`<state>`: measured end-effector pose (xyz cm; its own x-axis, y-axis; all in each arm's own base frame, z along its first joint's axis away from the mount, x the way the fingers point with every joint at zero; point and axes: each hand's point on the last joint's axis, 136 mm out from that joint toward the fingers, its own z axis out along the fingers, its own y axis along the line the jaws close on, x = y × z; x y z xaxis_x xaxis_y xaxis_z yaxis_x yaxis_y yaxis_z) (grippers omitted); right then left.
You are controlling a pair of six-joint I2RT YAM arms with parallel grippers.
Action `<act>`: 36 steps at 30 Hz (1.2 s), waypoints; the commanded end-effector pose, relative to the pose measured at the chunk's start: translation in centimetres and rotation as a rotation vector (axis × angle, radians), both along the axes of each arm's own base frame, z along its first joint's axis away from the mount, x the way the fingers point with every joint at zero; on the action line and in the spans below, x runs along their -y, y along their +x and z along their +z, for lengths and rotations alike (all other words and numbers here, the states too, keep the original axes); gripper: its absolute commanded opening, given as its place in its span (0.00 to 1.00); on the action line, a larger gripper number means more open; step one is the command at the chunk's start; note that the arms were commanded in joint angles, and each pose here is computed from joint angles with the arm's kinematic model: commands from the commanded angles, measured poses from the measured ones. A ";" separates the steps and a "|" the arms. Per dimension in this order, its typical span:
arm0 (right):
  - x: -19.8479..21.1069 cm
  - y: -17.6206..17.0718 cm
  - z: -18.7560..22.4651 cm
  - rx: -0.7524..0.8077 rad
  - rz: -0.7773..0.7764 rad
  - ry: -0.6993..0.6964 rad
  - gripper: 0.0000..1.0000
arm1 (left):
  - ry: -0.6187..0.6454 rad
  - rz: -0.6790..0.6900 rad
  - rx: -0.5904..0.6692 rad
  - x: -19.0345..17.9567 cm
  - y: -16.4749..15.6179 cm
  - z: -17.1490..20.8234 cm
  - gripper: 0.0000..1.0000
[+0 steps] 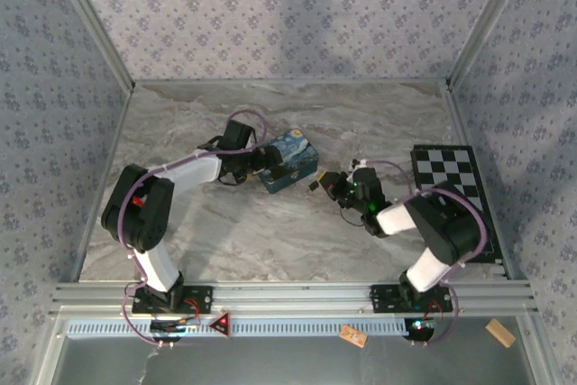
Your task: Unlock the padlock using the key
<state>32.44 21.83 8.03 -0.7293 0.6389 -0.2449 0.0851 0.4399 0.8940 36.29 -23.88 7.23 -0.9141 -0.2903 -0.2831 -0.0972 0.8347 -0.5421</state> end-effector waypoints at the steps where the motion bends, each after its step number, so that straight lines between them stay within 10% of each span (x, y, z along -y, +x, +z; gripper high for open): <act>1: 1.3 -1.8 0.3 -0.036 0.080 -0.203 0.00 | 0.041 -0.041 -0.019 -0.8 -1.0 0.4 1.00; 6: 4.8 -5.0 4.0 -0.031 0.165 -0.530 0.00 | 0.079 -0.064 0.019 -1.6 -1.4 1.7 1.00; 18: 9.2 -10.7 6.5 -0.164 0.363 -0.838 0.00 | 0.128 -0.016 0.177 -4.8 -2.8 3.9 1.00; 36: 7.4 -10.5 0.5 -0.363 0.503 -1.142 0.00 | 0.176 0.171 0.334 -13.1 -4.6 7.2 1.00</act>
